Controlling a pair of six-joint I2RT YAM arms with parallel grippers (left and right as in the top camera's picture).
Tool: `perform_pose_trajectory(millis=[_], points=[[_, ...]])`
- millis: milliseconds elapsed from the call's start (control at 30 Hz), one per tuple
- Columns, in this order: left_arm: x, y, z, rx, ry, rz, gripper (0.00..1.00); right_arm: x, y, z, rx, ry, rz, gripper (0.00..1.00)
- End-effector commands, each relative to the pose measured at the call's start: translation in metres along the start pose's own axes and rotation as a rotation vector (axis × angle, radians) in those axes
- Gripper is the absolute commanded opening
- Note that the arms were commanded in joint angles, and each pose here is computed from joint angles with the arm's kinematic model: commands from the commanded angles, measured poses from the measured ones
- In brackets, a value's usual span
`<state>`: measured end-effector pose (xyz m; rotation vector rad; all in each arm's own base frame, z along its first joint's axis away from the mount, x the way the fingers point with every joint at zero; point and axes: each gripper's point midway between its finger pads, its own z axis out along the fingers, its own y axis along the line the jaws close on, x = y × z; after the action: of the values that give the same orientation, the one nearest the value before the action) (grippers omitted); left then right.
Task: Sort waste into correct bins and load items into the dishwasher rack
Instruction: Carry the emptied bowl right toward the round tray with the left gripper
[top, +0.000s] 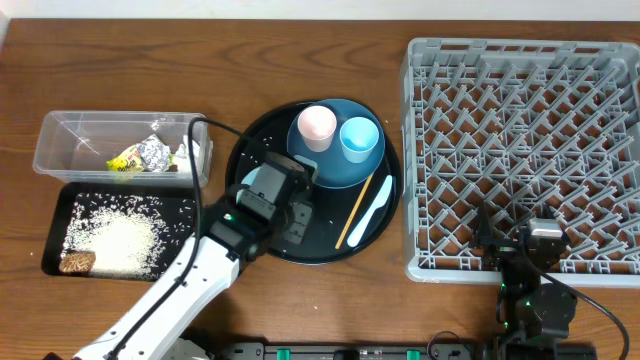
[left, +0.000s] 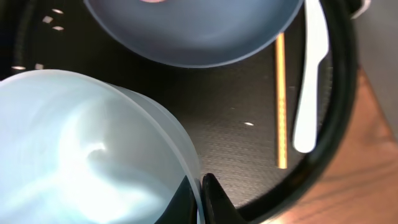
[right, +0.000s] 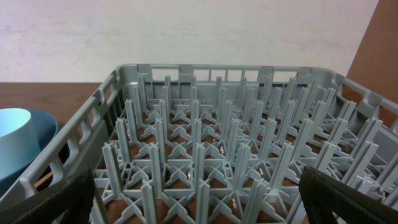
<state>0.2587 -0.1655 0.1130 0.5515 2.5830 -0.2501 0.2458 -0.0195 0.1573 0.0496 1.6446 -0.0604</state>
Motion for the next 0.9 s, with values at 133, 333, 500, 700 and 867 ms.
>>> perform_pose_trajectory(millis=[133,333,500,700,867], points=[[-0.046,0.001,-0.035,-0.065,-0.163,-0.151,0.06,0.001,0.003,0.0,-0.011,0.003,-0.009,0.99],[-0.09,-0.012,-0.084,0.033,-0.324,-0.287,0.06,0.001,0.003,0.0,-0.011,0.003,-0.009,0.99],[-0.108,-0.014,-0.118,0.099,-0.427,-0.438,0.06,0.001,0.003,0.0,-0.012,0.003,-0.009,0.99],[-0.121,-0.015,-0.14,0.227,-0.495,-0.778,0.06,0.001,0.003,0.0,-0.013,0.003,-0.007,0.99],[-0.138,-0.018,-0.154,0.305,-0.569,-0.851,0.06,-0.002,0.027,-0.002,-0.153,0.005,0.186,0.99]])
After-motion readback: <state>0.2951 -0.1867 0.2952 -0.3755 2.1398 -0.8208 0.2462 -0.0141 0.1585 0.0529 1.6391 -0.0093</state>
